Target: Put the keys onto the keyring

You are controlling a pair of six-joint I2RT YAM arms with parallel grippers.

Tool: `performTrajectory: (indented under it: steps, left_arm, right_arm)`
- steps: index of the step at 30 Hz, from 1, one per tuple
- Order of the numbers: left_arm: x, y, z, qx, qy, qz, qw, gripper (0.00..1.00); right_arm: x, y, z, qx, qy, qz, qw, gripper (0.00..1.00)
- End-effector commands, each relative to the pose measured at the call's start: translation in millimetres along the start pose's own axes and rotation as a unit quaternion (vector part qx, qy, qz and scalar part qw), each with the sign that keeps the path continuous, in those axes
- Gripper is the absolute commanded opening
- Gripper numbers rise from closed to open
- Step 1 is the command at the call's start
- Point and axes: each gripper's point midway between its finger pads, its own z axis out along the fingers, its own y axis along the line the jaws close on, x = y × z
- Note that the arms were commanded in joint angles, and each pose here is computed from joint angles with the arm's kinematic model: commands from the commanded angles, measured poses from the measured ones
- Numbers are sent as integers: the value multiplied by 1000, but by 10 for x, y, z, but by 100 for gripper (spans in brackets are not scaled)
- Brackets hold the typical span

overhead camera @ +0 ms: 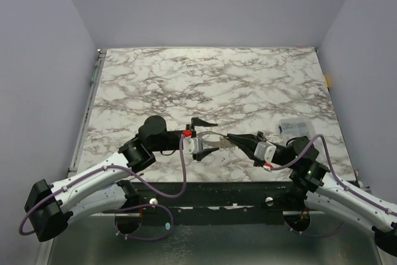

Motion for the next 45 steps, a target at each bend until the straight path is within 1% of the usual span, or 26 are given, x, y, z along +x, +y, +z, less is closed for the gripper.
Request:
performTrajectory:
  steps: [1, 6, 14, 17, 22, 24, 25, 27, 30, 34, 36, 39, 40, 41, 42, 43, 45]
  left_arm:
    - [-215, -102, 99, 50, -48, -19, 997, 74]
    - [-134, -33, 195, 35, -42, -45, 997, 67]
    - [-142, 16, 282, 28, -53, -74, 995, 51]
    - [-113, 7, 309, 31, -52, -82, 995, 47]
    - [-33, 4, 342, 29, -41, -95, 994, 35]
    - [2, 6, 342, 25, -37, -97, 994, 35]
    - [25, 0, 341, 24, -34, -99, 994, 37]
    - [58, -24, 333, 25, -31, -101, 994, 47]
    - [71, -48, 324, 28, -30, -103, 994, 52]
    - [133, -143, 324, 50, -18, -112, 992, 53]
    - [189, -169, 328, 56, -7, -116, 992, 50]
    - [236, -181, 338, 61, 4, -120, 991, 41]
    - [245, -185, 342, 62, 6, -121, 991, 35]
    - [257, -184, 344, 62, 8, -121, 991, 26]
    - [253, -170, 348, 60, 9, -121, 991, 15]
    - [245, -157, 352, 58, 9, -120, 991, 0]
    - [222, -125, 352, 51, 8, -121, 991, 0]
  right_arm:
    - [-186, -54, 31, -5, -23, -4, 1000, 0]
    - [-183, -24, 43, -12, -25, 1, 1000, 1]
    - [-155, 6, 42, -18, -21, 4, 1000, 1]
    - [-152, 15, 45, -20, -21, 5, 1000, 1]
    - [-176, 0, 46, -18, -25, 3, 1000, 1]
    - [-182, -6, 42, -16, -26, 2, 1000, 1]
    - [-185, -9, 41, -16, -27, 1, 1000, 0]
    - [-194, -18, 37, -14, -28, 0, 1000, 1]
    - [-196, -20, 32, -13, -28, 0, 1000, 1]
    - [-205, -22, 26, -12, -29, 0, 1000, 0]
    - [-210, -27, 24, -11, -30, -2, 999, 1]
    - [-214, -29, 21, -10, -31, -2, 999, 1]
    - [-219, -30, 21, -10, -32, -2, 999, 1]
    - [-225, -33, 21, -10, -33, -2, 999, 1]
    - [-229, -37, 20, -9, -34, -2, 999, 1]
    - [-225, -32, 19, -9, -33, -1, 999, 1]
    - [-217, -25, 18, -10, -32, 0, 999, 1]
